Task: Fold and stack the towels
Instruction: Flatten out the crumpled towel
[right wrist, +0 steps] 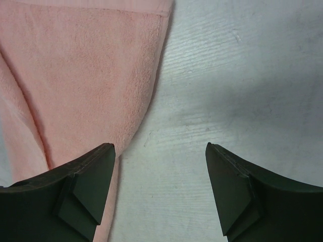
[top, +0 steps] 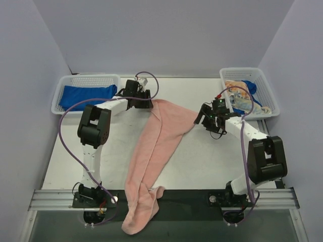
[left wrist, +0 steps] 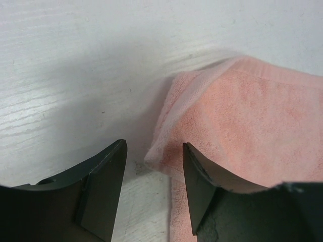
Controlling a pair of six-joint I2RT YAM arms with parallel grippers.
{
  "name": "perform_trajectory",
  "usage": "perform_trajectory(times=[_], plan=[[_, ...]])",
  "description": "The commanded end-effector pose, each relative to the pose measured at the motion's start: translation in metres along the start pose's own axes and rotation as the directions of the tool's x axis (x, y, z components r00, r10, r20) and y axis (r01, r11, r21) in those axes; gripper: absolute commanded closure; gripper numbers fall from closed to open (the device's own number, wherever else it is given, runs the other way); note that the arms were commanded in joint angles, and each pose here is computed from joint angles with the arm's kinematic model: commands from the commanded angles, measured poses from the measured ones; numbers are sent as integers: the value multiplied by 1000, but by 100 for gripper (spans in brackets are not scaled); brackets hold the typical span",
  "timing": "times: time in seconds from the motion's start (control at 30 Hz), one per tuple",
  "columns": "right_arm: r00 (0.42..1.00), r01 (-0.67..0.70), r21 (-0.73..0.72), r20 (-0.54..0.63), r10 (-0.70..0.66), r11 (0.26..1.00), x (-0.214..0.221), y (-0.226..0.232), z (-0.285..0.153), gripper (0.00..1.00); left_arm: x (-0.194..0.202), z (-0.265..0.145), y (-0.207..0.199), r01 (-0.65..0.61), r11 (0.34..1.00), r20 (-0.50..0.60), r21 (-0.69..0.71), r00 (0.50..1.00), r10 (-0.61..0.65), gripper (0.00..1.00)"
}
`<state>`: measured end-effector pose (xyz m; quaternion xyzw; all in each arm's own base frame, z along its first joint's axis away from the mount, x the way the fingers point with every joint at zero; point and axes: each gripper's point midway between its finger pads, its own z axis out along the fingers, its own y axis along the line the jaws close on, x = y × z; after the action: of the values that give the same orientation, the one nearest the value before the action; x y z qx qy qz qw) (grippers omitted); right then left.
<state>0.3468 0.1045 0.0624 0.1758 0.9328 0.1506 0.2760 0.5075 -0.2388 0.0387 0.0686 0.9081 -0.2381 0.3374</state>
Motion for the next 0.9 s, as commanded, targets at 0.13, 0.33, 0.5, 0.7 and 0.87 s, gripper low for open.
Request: perform_trajectory(times=[0.13, 0.33, 0.5, 0.7, 0.87], plan=[[995, -73, 67, 67, 69, 995, -16, -15, 25, 28, -42, -2, -6, -42, 996, 123, 79, 992, 32, 41], [990, -135, 108, 65, 129, 985, -22, -27, 42, 29, -51, 1, -14, -65, 990, 161, 126, 986, 44, 53], [988, -144, 123, 69, 136, 982, -33, -27, 55, 30, -52, 3, -12, -68, 989, 162, 133, 986, 46, 75], [991, -124, 127, 60, 117, 984, -46, -21, 70, 34, -58, -1, -12, -69, 989, 169, 130, 984, 46, 96], [994, -106, 186, 19, 104, 977, -42, -29, 81, 39, -59, -4, -12, -87, 989, 165, 119, 984, 67, 100]])
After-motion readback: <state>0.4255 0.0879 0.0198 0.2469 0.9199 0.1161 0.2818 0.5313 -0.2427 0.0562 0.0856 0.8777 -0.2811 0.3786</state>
